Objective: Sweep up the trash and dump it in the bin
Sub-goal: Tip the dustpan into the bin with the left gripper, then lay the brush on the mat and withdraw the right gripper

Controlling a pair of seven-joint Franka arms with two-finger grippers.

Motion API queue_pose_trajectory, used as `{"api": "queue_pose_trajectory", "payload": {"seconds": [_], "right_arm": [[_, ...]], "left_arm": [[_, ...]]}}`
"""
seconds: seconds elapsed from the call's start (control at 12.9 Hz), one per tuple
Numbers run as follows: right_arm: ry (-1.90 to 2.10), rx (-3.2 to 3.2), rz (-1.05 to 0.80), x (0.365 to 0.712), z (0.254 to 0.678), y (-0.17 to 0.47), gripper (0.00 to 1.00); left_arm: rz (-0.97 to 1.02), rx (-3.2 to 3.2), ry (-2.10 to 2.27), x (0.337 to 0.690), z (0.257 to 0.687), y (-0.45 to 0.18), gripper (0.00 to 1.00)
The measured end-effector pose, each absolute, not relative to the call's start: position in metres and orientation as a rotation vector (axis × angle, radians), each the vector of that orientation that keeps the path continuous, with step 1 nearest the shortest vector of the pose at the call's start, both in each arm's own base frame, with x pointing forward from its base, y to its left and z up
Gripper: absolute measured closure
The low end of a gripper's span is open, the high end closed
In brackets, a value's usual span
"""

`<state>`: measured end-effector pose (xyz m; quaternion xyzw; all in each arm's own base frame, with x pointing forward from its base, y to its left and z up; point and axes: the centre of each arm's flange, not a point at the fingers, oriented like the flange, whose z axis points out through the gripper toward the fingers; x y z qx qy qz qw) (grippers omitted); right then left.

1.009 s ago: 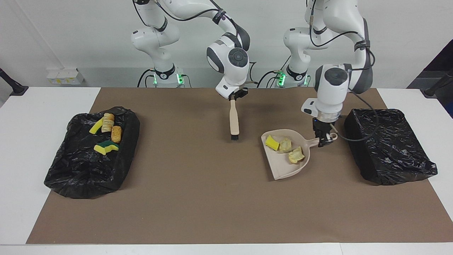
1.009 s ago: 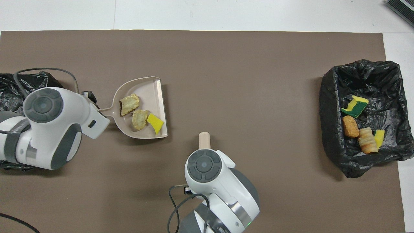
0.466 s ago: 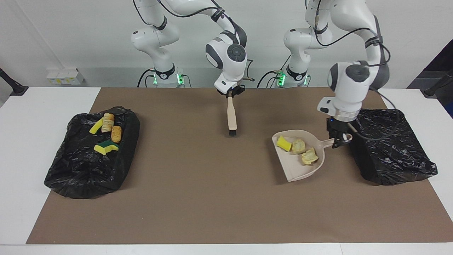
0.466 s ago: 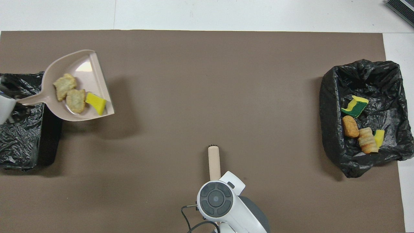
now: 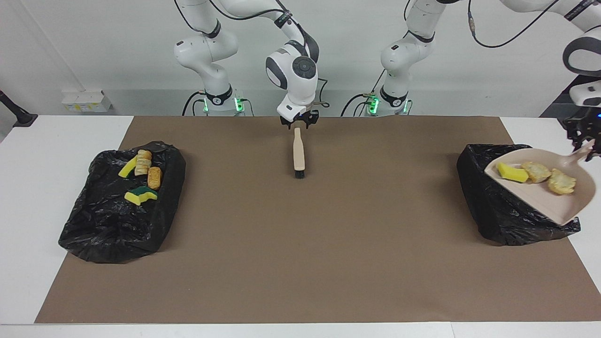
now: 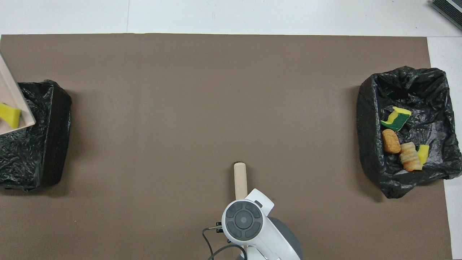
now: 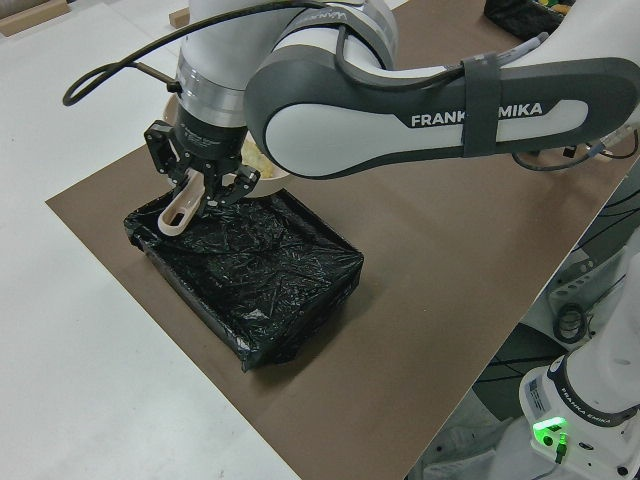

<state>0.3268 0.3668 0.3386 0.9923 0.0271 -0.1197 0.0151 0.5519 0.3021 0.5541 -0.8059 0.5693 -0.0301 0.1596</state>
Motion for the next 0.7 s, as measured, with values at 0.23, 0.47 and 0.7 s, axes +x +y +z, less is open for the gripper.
{"api": "queue_pose_trajectory", "payload": {"seconds": [0.23,0.47,0.7], "right_arm": [[0.056,3.138,-0.313,0.348,0.361,0.371,0.00],[-0.067,3.193,-0.183,0.405,0.398,0.343,0.00],[-0.186,3.200,0.011,0.465,0.441,0.298,0.00]], "left_arm": [[0.119,-2.151,1.639,0.557,0.563,0.314,0.68],[0.321,-2.021,1.581,0.566,0.568,0.301,0.68],[0.423,-1.888,1.591,0.581,0.561,0.268,0.68]]}}
